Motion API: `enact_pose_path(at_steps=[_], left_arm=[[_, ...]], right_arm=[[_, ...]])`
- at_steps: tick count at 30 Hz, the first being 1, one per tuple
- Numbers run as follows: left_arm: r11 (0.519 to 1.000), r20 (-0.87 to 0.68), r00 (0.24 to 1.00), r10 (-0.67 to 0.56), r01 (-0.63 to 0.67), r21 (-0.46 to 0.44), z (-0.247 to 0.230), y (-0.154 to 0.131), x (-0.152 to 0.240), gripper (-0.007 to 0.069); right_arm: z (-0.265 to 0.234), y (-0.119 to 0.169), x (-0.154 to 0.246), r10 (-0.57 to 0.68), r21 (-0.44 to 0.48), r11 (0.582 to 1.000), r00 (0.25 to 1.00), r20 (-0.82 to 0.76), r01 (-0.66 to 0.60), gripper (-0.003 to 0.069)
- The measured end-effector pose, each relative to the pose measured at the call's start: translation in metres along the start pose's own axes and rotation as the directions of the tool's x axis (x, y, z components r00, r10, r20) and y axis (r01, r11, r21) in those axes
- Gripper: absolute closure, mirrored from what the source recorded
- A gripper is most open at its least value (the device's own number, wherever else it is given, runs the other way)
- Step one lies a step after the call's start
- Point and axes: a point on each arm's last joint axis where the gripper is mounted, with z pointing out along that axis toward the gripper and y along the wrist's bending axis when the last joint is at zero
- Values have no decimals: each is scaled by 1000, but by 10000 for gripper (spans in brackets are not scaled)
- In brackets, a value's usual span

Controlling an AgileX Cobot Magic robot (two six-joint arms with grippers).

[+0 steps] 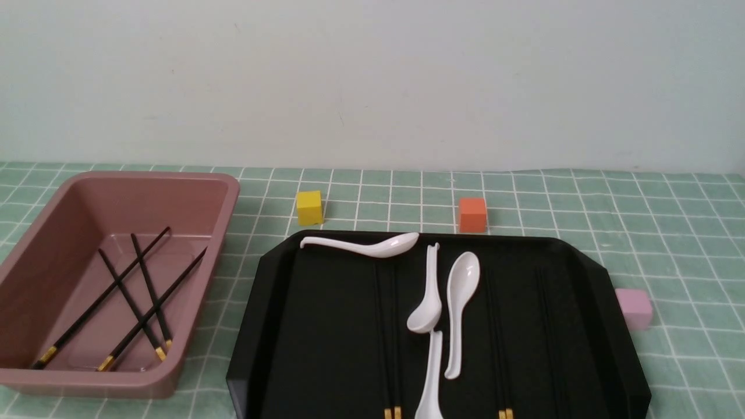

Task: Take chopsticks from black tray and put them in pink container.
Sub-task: 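Reach over to the black tray and grasp a pair of chopsticks with the left gripper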

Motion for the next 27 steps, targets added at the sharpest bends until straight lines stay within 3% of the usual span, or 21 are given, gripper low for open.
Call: enact_pose_path(at_steps=[4, 9, 14, 16, 19, 21, 23, 24, 25, 27], left_arm=[[998, 22, 999, -46, 45, 40, 0, -4, -2, 564], [979, 124, 984, -126, 103, 175, -2, -15, -13, 564], [967, 198, 975, -103, 52, 249, -6, -25, -20, 614], [977, 173, 985, -7, -31, 213, -7, -36, -16, 638], [976, 61, 978, 202, -206, 74, -2, -63, -7, 638], [951, -45, 951, 307, -308, -26, 4, -80, -2, 638], [905, -182, 907, 380, -405, -130, 14, -96, 1, 638], [856, -289, 863, 415, -478, -197, 22, -106, 2, 638], [845, -324, 852, 412, -490, -214, 22, -106, 3, 638], [720, -541, 742, 396, -616, -318, 44, -123, 0, 638]], right_arm=[[0, 0, 0, 0, 0, 1000, 1000, 0, 0, 419], [0, 0, 0, 0, 0, 1000, 1000, 0, 0, 419], [0, 0, 0, 0, 0, 1000, 1000, 0, 0, 419], [0, 0, 0, 0, 0, 1000, 1000, 0, 0, 419], [0, 0, 0, 0, 0, 1000, 1000, 0, 0, 419], [0, 0, 0, 0, 0, 1000, 1000, 0, 0, 419], [0, 0, 0, 0, 0, 1000, 1000, 0, 0, 419], [0, 0, 0, 0, 0, 1000, 1000, 0, 0, 419], [0, 0, 0, 0, 0, 1000, 1000, 0, 0, 419], [0, 0, 0, 0, 0, 1000, 1000, 0, 0, 419]])
